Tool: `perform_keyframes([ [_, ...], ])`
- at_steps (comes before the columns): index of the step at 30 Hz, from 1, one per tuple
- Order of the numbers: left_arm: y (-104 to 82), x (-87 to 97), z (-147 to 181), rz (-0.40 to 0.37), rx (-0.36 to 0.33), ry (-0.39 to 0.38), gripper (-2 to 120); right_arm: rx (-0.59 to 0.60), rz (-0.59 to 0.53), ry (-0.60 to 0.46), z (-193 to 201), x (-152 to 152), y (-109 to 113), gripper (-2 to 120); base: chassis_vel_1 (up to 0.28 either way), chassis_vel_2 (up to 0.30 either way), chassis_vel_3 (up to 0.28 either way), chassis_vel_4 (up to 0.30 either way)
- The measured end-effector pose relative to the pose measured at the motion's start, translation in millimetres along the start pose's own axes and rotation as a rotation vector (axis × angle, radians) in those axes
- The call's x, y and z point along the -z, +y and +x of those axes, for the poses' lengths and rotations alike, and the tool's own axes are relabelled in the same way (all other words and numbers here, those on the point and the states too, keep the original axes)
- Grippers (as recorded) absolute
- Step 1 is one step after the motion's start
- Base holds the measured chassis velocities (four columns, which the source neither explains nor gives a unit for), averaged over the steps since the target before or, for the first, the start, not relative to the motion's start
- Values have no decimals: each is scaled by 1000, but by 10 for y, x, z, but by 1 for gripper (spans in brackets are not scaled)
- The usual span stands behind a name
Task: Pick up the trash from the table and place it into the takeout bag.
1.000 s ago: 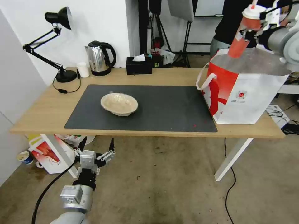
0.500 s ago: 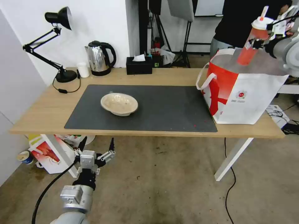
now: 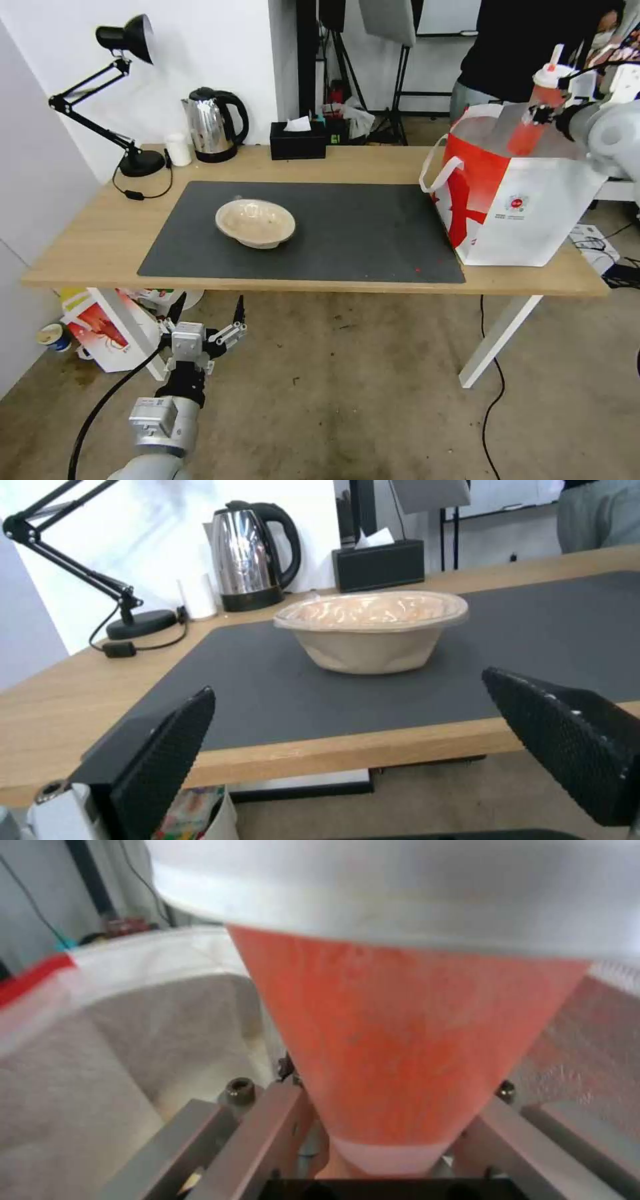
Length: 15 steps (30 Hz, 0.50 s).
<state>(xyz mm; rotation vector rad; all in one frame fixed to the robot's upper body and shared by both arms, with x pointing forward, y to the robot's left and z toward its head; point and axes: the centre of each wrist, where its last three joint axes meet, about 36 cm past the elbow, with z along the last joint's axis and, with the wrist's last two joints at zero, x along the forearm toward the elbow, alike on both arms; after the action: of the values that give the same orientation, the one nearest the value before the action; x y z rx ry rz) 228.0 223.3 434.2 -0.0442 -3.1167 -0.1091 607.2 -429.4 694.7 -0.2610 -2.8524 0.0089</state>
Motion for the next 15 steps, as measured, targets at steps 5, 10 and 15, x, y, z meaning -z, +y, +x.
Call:
perform_keyframes([
  [5, 0, 0, 0, 0, 0, 0, 100, -31, 7, 21, -56, -84, 46, 11, 0, 0, 0, 0],
  [10, 0, 0, 0, 0, 0, 0, 100, -42, 9, 40, -89, -143, 65, 32, 0, 0, 0, 0],
  [15, 0, 0, 0, 0, 0, 0, 100, -54, 17, 54, -88, -190, 107, 51, 0, 0, 0, 0],
])
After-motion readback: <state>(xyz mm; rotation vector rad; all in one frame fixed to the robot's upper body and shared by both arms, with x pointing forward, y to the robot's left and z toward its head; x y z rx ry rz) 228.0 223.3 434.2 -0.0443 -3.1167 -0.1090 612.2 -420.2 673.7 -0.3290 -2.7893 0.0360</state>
